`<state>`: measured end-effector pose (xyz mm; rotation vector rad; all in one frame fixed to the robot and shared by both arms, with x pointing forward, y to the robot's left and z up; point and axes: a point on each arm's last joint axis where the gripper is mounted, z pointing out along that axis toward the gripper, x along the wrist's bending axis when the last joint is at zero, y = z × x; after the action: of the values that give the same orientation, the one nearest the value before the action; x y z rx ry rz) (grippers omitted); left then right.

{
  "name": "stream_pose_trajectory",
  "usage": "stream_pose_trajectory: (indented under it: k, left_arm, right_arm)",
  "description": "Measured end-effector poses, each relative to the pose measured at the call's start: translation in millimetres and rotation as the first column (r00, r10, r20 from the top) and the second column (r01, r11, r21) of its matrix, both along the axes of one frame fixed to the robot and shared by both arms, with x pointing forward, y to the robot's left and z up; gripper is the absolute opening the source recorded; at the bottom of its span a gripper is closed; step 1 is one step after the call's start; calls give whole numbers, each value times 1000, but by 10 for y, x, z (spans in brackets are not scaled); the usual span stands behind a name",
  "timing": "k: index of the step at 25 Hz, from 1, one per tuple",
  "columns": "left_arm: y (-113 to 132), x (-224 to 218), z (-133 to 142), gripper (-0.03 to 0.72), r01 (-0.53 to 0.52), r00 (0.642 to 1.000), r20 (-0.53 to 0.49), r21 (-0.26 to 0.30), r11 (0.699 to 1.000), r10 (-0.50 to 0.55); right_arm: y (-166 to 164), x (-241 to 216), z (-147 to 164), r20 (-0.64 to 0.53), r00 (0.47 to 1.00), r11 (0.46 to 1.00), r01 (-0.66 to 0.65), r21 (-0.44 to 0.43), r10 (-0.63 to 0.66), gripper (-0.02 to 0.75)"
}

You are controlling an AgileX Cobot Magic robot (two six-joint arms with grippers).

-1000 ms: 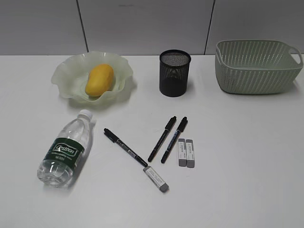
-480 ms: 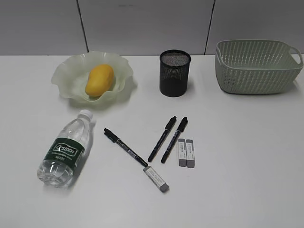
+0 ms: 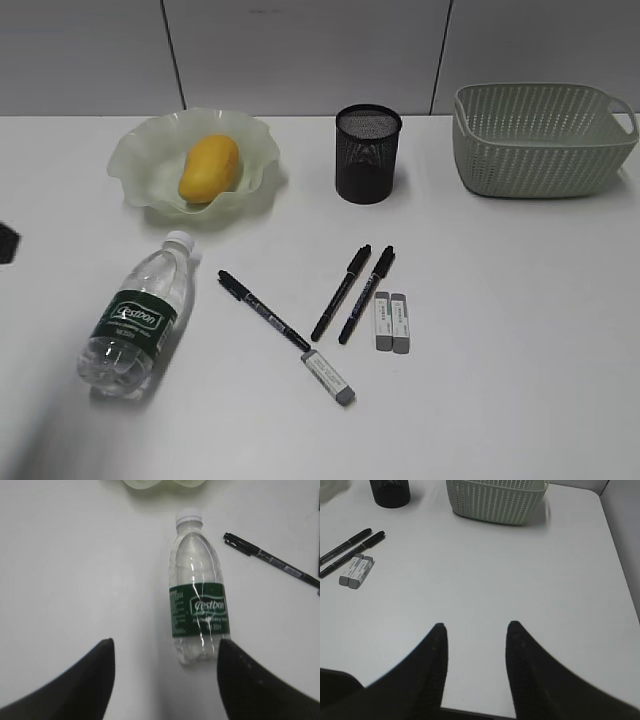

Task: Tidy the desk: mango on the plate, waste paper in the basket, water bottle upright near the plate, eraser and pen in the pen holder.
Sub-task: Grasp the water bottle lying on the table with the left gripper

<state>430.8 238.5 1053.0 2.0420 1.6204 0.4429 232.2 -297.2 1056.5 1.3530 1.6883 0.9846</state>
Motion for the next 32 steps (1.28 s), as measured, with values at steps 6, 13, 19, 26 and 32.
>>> stream_pose_trajectory:
  k: [6,13,19,26,32]
  left_arm:
    - [-387,800,-499,650,56,984,-174,62,997,-44]
    - [-757,1261,-880,664,106,964,-254,80,991,-83]
    - [-837,1444,-1171,651,96,950,-305,91,991,-64]
    - [-856,1487,-1382,399,96,933,-356,106,990,-52]
    - [-751,1247,-1160,371,86,964,-260,73,994,-64]
  right_arm:
    - [0,0,0,0,1000,1000,0,0,0,311]
    - [0,0,1,1,1000,1000,0,1,0,276]
    - [0,0,1,1,1000,1000,0,1,0,269]
    - [0,1,1,1,1000,1000,0,1,0,267]
    - [0,1,2,3,1000,1000,0,1,0,267]
